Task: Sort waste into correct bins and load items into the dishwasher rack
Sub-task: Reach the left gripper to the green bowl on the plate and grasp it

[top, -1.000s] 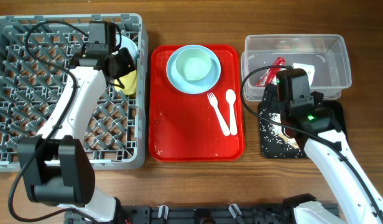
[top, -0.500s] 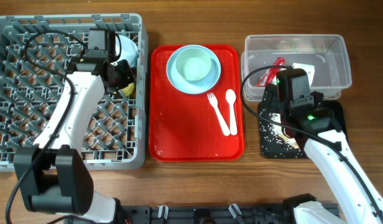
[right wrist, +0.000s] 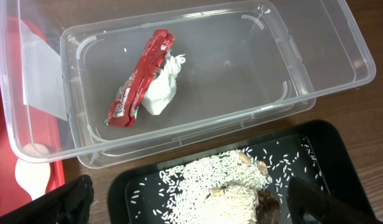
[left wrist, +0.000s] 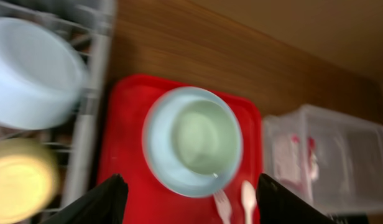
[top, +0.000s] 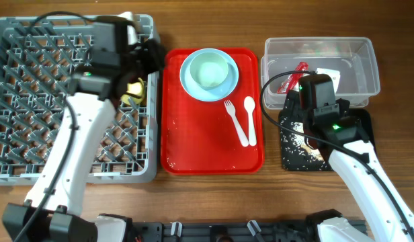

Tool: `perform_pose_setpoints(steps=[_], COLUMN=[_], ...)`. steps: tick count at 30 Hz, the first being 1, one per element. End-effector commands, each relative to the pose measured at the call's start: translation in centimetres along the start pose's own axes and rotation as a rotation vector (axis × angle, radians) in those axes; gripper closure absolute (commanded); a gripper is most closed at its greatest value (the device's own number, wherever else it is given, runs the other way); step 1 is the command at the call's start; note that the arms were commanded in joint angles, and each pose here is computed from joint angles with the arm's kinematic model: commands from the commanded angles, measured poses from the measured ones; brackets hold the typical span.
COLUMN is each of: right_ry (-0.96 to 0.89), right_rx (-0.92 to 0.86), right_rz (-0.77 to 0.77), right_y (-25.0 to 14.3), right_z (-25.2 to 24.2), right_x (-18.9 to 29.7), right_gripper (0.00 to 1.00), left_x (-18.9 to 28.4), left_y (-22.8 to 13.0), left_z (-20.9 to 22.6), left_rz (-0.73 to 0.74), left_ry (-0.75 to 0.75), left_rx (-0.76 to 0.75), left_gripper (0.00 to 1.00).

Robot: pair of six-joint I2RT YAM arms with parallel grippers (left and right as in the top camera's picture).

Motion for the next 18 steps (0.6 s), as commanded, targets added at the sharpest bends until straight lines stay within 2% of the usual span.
perform_pose_setpoints(steps=[1,4,8,11,14,18], right_ry=[-0.011,-0.011,-0.01,-0.011,-0.011,-0.01], right_rx=[-0.005,-0.005,-0.005,-0.005,-0.005,-0.005], right_rz=[-0.017,-0.017,-0.017,-0.017,-0.017,-0.017], right_y=[0.5,0.5,0.5,0.5,0.5,0.5], right_z=[-0.1,-0.1,-0.1,-0.1,-0.1,-0.1], right_x=[0.1,0.1,0.1,0.1,0.1,0.1], right_gripper=[0.0,0.0,0.0,0.0,0.0,0.0], left_x=[-1.9,-3.3,-6.7,-9.5,-12.6,-15.9], left_y=[-0.9,-1.0,-1.7,-2.8,-4.2,-5.6], left_z=[-5.3,-7.8,-9.1,-10.4,-11.9,-12.4], left_rz=[0.029,0.017,-0.013,-0.022,-0.022,-0.023], left_ry=[-0.138,-0.171,-0.099,-0.088,-0.115,-0.122], left_rx=[-0.074,-0.118,-0.197,-0.295,-0.359,-0.375], left_gripper=[0.3,0.3,0.3,0.37,0.41,0.46])
Point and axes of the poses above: each gripper's point midway between its finger pads, its own x axis back along the fingers, its own z axis along the line the jaws close on, y = z × x, the point moved 1 cm from there along x, back along the fingers, and after that the axes turned 13 degrees about -x, right-handed, at the moved point
